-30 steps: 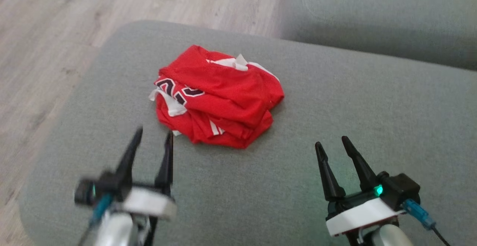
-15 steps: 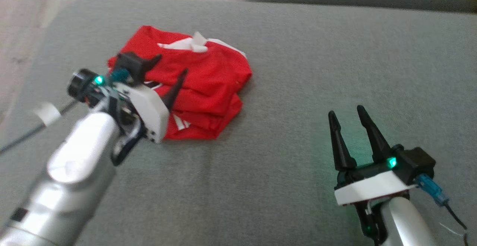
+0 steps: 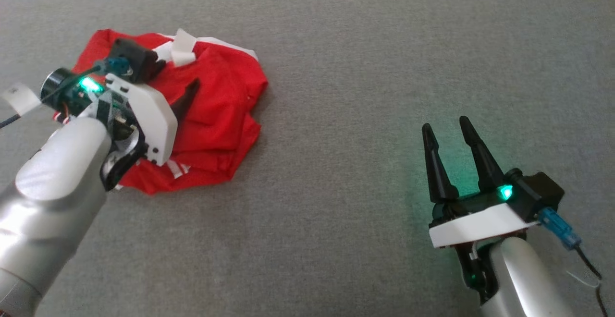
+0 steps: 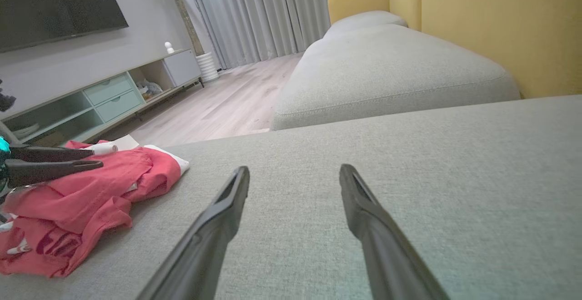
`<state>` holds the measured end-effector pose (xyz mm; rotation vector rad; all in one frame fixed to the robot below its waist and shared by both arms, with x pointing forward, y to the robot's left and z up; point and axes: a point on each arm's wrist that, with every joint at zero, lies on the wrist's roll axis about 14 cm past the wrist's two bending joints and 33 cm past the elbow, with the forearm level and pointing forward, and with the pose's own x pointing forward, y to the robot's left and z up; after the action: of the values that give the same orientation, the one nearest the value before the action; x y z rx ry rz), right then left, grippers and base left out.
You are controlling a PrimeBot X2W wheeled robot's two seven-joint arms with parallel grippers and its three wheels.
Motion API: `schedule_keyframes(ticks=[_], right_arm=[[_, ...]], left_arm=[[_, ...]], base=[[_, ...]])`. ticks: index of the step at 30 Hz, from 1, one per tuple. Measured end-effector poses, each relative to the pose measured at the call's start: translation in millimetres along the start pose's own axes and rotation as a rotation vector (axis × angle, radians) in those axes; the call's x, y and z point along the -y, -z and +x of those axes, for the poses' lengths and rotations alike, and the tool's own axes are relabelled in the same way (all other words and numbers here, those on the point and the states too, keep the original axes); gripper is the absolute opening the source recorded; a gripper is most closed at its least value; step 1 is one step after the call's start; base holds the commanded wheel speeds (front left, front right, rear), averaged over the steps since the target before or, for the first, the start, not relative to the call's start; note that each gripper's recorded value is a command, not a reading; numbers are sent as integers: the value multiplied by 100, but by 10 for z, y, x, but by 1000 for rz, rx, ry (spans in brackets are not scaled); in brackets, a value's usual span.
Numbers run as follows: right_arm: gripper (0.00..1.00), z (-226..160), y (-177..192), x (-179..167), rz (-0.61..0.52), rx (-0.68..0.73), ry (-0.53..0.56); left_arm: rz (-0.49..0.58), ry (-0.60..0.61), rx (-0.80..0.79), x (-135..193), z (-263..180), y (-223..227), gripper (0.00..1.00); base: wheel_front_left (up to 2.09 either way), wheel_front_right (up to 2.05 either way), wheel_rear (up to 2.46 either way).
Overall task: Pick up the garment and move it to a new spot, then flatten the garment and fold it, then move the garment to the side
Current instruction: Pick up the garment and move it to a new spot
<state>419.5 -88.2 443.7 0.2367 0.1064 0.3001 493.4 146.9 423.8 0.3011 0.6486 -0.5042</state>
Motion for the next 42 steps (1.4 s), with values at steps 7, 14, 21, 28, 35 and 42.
schedule_keyframes(ticks=[7,14,21,28,35,42], right_arm=[[100,-49,-22,73,-5,4,24],[100,-72,-97,71,-12,21,27],[100,-146,-271,-29,-27,65,7],[100,-332,-310,-119,-34,75,-2],[100,-397,-417,-114,-34,106,7],[100,-517,-502,45,-37,133,62]], left_arm=[[-20,79,-80,221,81,164,0],[2,31,247,57,-96,-518,0],[11,25,659,176,-679,-1427,0],[61,35,977,441,-1498,-2107,0],[147,93,1132,826,-1944,-2391,0],[219,201,1248,1271,-2169,-2592,0]], base=[[0,0,0],[0,0,0],[0,0,0],[0,0,0],[0,0,0],[0,0,0]])
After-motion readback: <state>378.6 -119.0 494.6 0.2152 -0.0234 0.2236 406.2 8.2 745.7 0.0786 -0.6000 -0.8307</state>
